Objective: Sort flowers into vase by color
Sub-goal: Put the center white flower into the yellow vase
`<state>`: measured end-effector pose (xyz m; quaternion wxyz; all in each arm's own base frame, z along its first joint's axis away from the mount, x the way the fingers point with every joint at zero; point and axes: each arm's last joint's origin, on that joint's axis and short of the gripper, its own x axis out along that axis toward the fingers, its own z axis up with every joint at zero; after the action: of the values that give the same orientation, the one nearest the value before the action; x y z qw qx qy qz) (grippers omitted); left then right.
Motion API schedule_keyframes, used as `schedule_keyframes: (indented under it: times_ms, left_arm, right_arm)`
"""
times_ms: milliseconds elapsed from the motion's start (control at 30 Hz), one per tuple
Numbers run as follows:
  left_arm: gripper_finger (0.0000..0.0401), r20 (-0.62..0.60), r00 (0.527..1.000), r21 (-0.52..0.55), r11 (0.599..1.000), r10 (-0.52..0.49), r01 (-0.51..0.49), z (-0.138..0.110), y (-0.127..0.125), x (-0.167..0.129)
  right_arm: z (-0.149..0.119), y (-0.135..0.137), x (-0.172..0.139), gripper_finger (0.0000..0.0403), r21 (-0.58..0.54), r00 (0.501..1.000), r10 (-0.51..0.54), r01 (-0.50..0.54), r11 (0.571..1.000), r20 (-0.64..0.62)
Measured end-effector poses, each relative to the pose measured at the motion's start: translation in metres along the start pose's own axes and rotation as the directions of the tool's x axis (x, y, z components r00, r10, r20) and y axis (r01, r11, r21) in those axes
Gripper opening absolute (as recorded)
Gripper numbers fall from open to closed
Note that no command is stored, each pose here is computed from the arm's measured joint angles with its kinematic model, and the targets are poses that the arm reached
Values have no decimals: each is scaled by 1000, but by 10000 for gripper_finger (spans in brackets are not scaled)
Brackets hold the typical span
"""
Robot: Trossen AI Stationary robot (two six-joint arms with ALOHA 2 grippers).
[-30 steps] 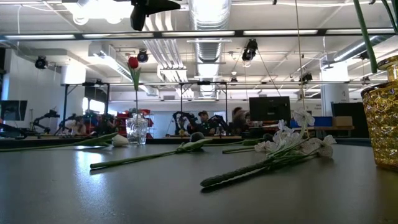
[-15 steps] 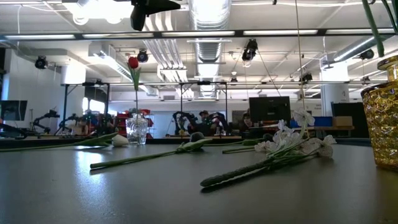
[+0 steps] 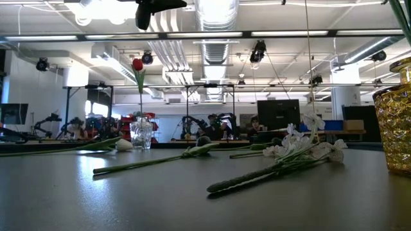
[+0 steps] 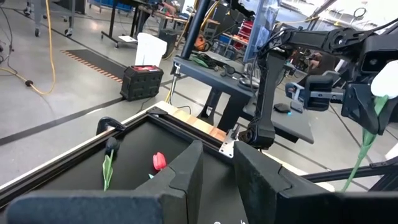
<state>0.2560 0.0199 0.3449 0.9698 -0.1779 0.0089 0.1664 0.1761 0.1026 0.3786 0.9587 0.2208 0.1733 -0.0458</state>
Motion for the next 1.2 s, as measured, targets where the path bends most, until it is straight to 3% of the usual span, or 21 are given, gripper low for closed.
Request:
schedule_keyframes:
  times_ms: [433,833,1200]
  left_arm:
    - [75,-6,1000,-5,1000,2,-2,-1,0,0]
    - [75,-55,998,-1,1000,20,-21,-6,2,0]
    - [75,-92,995,0,1000,30,-30,-12,3,0]
  right_arm:
    - [-9,6,16,9,-18,999,-24,24,1000,-33]
    - [-30,14,50,9,-180,987,-150,138,974,-56]
    - [-48,18,74,9,-240,971,-227,203,949,-77]
